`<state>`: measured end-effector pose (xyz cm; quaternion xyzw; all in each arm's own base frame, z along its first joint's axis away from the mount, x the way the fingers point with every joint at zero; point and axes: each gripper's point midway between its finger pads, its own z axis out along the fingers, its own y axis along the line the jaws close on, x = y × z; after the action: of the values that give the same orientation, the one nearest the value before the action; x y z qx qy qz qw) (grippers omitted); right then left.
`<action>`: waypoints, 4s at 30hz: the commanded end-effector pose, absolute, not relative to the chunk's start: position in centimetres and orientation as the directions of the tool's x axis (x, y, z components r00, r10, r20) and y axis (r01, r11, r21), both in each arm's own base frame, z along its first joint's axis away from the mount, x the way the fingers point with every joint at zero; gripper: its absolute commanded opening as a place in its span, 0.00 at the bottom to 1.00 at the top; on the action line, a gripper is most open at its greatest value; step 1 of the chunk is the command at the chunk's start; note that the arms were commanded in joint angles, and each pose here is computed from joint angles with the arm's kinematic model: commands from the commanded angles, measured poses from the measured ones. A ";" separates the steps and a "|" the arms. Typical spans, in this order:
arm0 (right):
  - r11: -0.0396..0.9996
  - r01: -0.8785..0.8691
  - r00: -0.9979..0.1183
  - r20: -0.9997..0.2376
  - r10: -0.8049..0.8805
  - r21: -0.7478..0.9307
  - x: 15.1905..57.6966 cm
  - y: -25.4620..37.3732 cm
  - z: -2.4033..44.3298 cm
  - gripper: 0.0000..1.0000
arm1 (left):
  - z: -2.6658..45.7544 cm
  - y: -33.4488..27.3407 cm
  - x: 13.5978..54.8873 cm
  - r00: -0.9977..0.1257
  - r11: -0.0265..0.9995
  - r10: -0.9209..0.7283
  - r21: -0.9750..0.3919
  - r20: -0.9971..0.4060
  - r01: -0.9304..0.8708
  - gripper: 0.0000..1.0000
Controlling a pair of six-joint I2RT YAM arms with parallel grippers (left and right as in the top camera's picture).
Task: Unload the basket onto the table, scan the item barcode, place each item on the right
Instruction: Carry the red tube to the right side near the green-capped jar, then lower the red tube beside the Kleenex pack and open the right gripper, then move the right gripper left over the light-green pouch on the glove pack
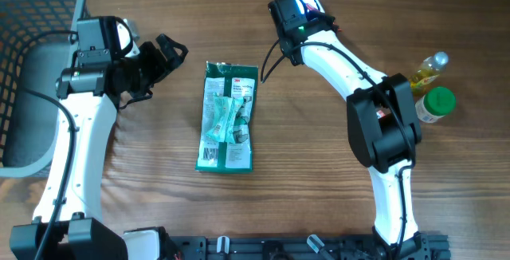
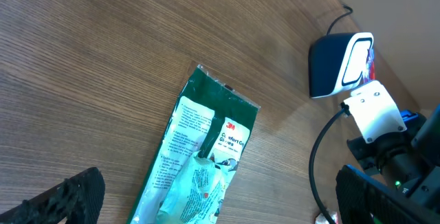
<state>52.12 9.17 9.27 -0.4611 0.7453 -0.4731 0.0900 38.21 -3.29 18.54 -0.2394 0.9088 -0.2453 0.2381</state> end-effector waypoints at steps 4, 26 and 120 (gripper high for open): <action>0.375 -0.438 -0.698 0.046 -0.714 -0.817 49.6 8.7 14.5 0.04 | 19.7 -3.0 38.3 -0.760 0.772 -0.548 -0.561 -0.349 -0.299 1.00; 0.974 -0.157 -0.988 0.022 -0.155 -0.163 30.9 2.9 15.7 0.04 | 19.7 -3.0 38.3 -0.760 0.772 -0.548 -0.561 -0.349 -0.299 1.00; 0.773 0.086 -0.991 -0.024 0.129 0.629 31.1 19.7 4.1 0.23 | 19.7 -3.0 38.3 -0.760 0.772 -0.548 -0.561 -0.349 -0.299 1.00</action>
<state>31.94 16.71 3.70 0.0793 0.9484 0.3037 0.0455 38.17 -3.31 18.51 -0.2395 0.9090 -0.2452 0.2370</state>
